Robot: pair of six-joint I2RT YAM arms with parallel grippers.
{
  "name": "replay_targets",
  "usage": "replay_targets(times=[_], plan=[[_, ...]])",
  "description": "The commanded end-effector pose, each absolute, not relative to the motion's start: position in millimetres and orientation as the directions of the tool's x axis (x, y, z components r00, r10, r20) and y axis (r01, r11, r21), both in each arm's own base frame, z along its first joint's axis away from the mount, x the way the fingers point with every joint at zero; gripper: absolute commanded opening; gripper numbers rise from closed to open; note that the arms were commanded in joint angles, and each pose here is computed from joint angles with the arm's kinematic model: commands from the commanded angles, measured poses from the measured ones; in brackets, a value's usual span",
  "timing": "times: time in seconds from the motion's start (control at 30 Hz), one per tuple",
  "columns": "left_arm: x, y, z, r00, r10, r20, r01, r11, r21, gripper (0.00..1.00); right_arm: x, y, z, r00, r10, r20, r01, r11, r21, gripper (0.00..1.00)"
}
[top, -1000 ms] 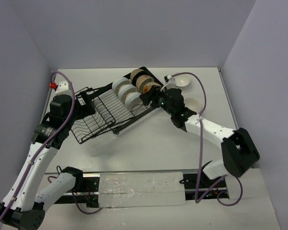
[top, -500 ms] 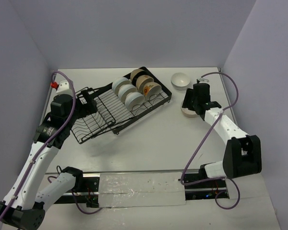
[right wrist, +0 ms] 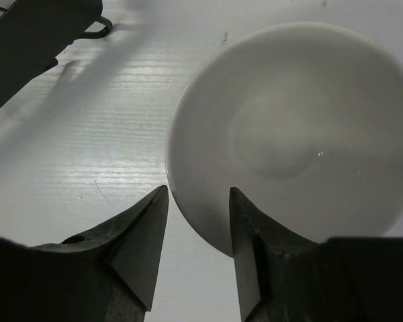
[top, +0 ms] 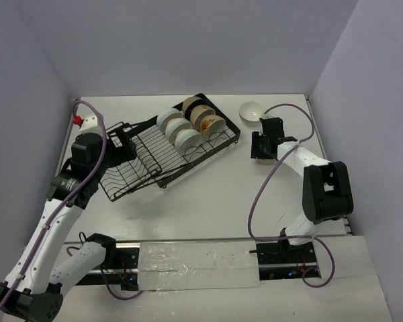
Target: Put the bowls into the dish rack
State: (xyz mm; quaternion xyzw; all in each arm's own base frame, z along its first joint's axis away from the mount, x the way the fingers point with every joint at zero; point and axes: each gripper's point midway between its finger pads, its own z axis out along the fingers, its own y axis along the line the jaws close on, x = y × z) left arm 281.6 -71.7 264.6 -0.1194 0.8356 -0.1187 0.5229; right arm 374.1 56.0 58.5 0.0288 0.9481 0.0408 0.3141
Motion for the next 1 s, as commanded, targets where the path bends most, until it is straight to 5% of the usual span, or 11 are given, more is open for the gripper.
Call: replay_targets(times=[0.0, 0.1, 0.3, 0.63, 0.97], plan=[[280.6, -75.5, 269.5, -0.412, -0.332, -0.848, -0.053, 0.938, -0.341, 0.99, 394.1, 65.1, 68.9, -0.771, 0.049, -0.635, -0.032, 0.993, 0.116, 0.46], [281.9, -76.5, 269.3, -0.418, -0.325, -0.848, -0.049, 0.941, -0.336, 0.99, 391.8, 68.3, 63.1, -0.776, 0.053, -0.628, -0.038, 0.991, 0.131, 0.25], [285.8, -81.4, 270.9, -0.432, -0.32, -0.843, -0.034, 0.94, -0.34, 0.99, 382.9, 73.2, 77.3, -0.751, 0.061, -0.657, -0.05, 0.988, 0.149, 0.01], [288.0, -103.1, 278.7, -0.463, -0.361, -0.809, 0.031, 0.906, -0.422, 0.99, 347.6, 153.9, 175.9, -0.546, -0.055, -0.836, -0.359, 0.917, 0.174, 0.0], [279.0, -153.2, 285.9, -0.603, -0.475, -0.641, 0.096, 0.755, -0.649, 0.99, 270.3, 289.4, 272.9, -0.226, -0.148, -0.963, -0.766, 0.638, 0.081, 0.0]])
